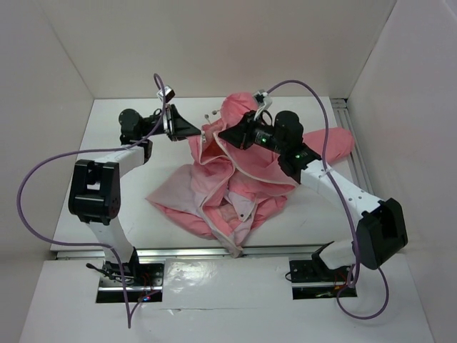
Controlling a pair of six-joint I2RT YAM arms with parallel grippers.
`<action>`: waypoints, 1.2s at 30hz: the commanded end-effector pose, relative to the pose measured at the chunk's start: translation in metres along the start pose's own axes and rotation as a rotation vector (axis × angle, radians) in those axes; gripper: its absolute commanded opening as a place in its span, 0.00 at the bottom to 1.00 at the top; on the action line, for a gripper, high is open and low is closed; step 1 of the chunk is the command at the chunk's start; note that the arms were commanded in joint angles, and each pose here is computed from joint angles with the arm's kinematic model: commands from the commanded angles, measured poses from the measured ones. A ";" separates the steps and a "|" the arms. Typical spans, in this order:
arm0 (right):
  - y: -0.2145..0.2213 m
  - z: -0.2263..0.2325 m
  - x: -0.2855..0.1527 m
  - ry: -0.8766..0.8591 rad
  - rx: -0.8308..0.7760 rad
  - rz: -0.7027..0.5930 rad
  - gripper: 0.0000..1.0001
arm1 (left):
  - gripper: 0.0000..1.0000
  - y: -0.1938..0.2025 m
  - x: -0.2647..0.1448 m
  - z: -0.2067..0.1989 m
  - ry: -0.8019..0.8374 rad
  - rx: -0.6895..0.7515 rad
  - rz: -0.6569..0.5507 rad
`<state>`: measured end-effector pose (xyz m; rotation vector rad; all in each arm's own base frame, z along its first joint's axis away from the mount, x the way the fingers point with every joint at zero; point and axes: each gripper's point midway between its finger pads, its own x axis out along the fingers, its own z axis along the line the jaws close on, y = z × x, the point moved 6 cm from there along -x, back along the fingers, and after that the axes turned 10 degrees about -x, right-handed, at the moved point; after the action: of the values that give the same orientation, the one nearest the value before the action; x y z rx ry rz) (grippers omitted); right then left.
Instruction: Zip up the jacket
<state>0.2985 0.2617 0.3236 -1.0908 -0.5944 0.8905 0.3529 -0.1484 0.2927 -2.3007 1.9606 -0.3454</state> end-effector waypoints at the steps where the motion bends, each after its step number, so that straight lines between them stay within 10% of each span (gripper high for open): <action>1: -0.009 0.011 -0.007 -0.006 -0.019 -0.059 0.00 | 0.00 0.027 -0.001 -0.045 0.155 0.532 0.046; 36: -0.006 0.004 0.000 -0.194 0.077 -0.124 0.00 | 0.00 0.028 0.011 -0.057 0.182 0.526 0.094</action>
<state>0.2964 0.2590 0.3074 -0.9031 -0.6422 0.9384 0.3456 -0.1623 0.3135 -2.2851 2.0483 -0.3535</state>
